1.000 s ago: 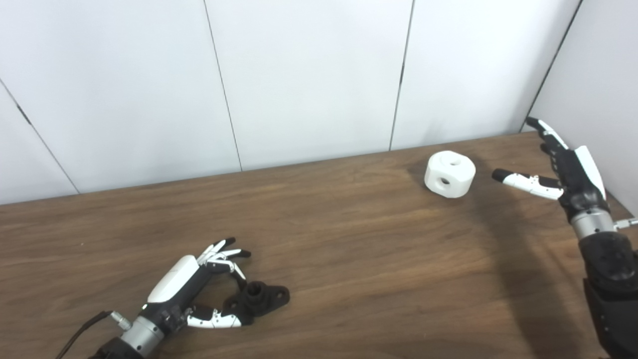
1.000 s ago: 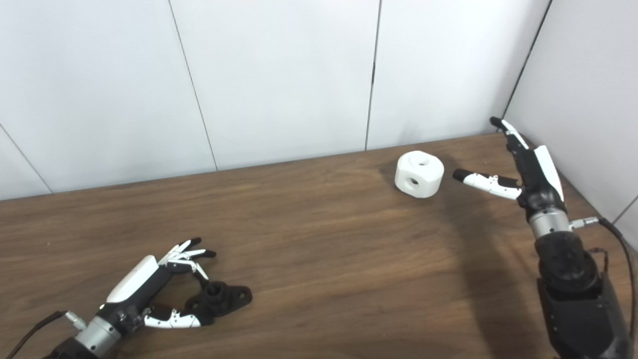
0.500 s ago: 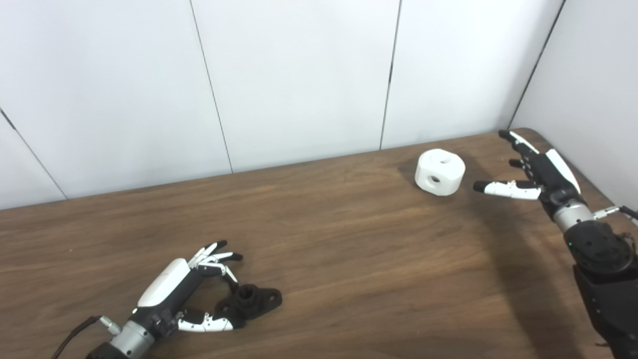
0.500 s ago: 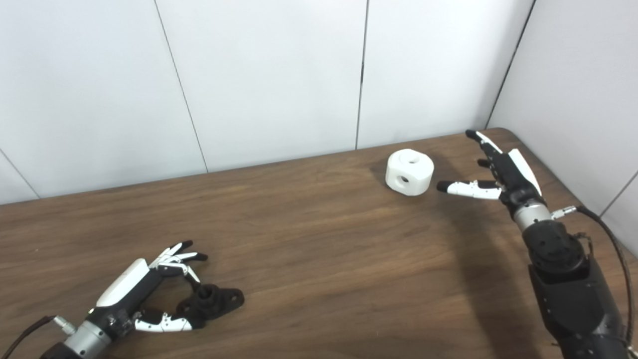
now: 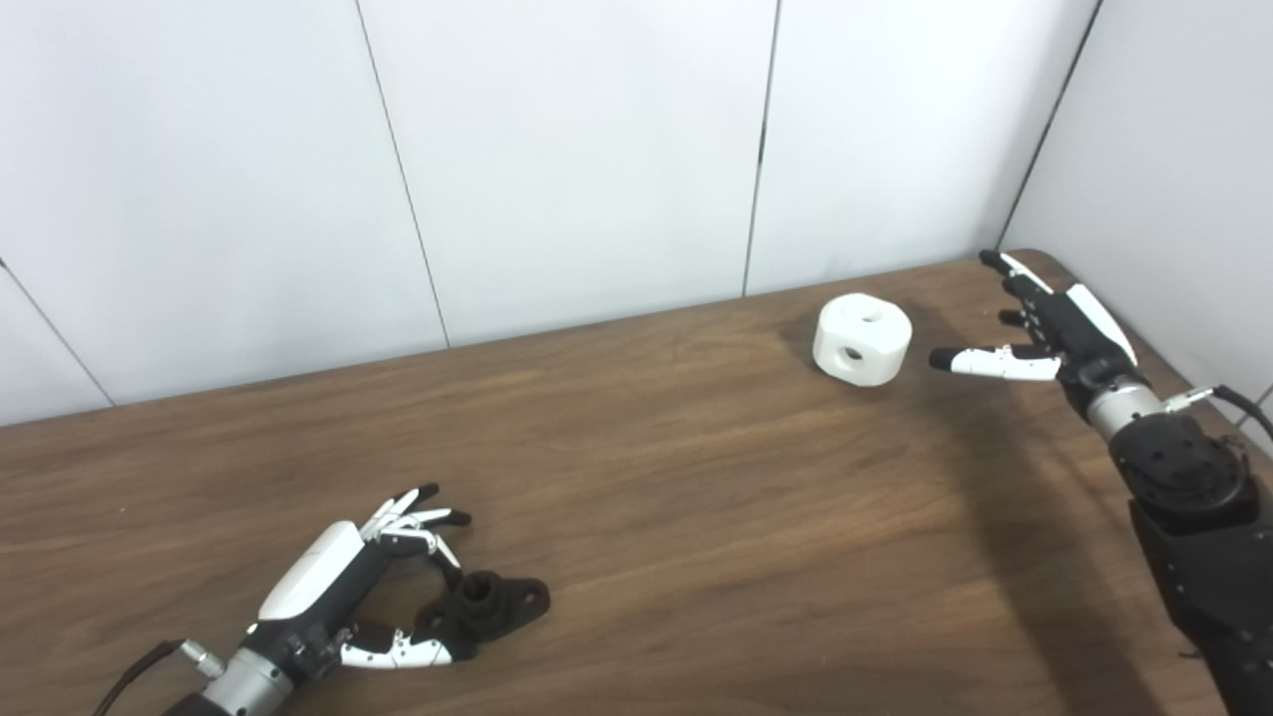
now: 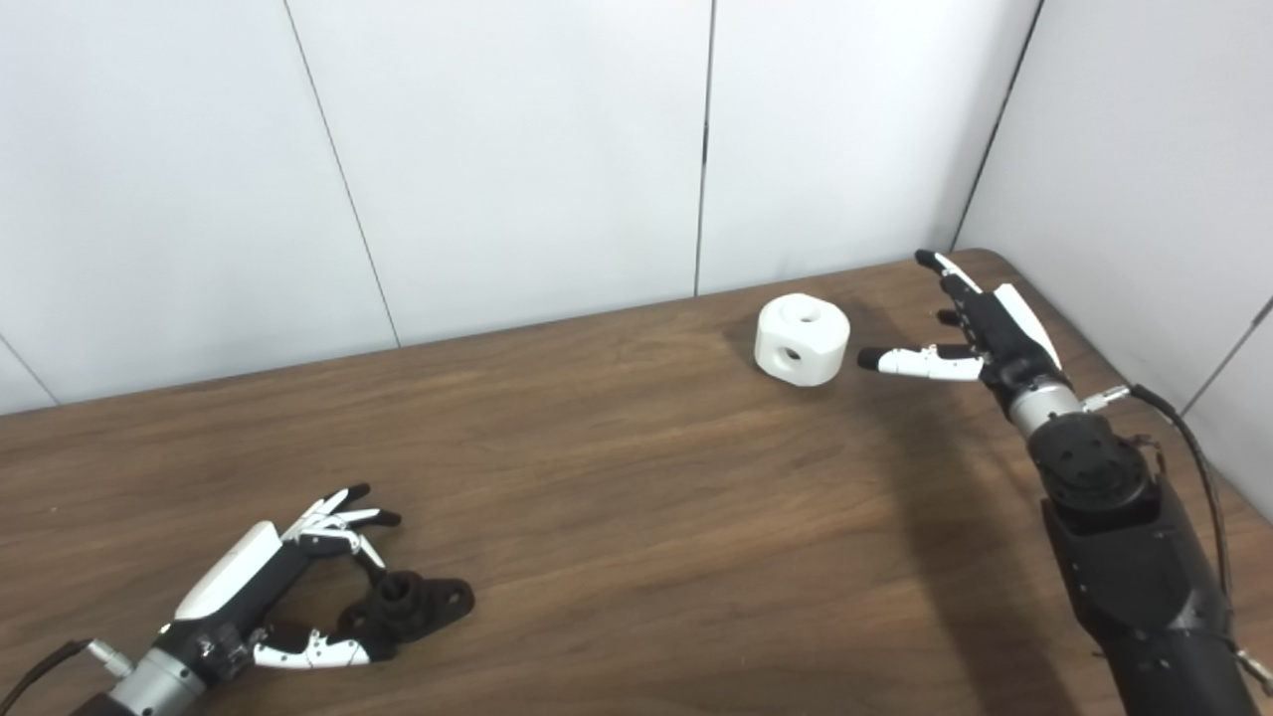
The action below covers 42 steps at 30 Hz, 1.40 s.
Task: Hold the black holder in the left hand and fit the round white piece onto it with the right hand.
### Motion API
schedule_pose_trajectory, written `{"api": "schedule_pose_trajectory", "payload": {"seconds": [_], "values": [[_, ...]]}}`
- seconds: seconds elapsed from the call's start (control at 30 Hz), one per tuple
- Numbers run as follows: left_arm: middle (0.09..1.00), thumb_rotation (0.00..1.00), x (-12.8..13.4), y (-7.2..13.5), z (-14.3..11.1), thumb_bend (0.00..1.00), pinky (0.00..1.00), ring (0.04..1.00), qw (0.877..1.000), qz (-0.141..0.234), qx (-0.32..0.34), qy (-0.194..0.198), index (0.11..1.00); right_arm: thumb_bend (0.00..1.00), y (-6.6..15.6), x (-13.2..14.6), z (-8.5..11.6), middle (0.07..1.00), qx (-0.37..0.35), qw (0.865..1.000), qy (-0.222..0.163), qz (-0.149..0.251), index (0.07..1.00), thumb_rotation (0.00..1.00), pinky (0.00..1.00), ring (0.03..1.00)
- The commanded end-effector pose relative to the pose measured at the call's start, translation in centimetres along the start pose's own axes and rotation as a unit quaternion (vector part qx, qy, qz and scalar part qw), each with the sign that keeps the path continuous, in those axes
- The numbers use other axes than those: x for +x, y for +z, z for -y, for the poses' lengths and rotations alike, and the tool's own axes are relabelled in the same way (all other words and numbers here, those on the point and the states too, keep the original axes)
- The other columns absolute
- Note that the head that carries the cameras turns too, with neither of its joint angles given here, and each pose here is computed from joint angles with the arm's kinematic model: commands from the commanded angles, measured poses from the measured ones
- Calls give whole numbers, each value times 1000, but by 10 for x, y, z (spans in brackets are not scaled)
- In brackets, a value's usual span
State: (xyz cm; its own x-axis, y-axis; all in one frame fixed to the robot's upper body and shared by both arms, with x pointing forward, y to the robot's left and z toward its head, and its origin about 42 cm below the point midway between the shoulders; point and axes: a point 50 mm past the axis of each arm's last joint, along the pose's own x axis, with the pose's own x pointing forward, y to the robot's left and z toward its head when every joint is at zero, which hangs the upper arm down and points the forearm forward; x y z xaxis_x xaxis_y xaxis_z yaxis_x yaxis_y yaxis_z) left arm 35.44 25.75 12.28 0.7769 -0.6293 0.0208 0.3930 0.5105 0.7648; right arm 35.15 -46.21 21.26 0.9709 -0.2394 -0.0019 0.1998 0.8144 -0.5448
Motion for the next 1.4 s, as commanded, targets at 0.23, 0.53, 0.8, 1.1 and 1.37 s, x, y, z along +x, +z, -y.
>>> {"api": "schedule_pose_trajectory", "payload": {"seconds": [0.23, 0.53, 0.8, 1.1, 1.37], "values": [[850, 42, -7, -10, -8, 520, 1000, 1000, 999, -27, 11, -14, 482, 1000, 29, 17, -5, 1000, 11, 999, -13, 45, 937, 327, 840, 996], [848, 41, -8, -8, -11, 519, 1000, 1000, 1000, -25, 10, -13, 482, 975, 39, 23, -19, 1000, 2, 999, -2, 49, 909, 328, 640, 879], [850, 40, -10, -8, -15, 518, 1000, 1000, 1000, -19, 9, -11, 482, 977, 41, 30, -27, 1000, 7, 999, 0, 50, 914, 314, 610, 893], [844, 40, -10, -8, -16, 518, 1000, 1000, 1000, -22, 8, -12, 482, 1000, 40, 28, -19, 992, -76, 995, -47, 42, 908, 416, 884, 991], [844, 40, -11, -7, -17, 518, 1000, 1000, 1000, -23, 8, -12, 482, 999, 40, 26, -17, 1000, -87, 993, -59, 50, 918, 436, 942, 1000]]}}
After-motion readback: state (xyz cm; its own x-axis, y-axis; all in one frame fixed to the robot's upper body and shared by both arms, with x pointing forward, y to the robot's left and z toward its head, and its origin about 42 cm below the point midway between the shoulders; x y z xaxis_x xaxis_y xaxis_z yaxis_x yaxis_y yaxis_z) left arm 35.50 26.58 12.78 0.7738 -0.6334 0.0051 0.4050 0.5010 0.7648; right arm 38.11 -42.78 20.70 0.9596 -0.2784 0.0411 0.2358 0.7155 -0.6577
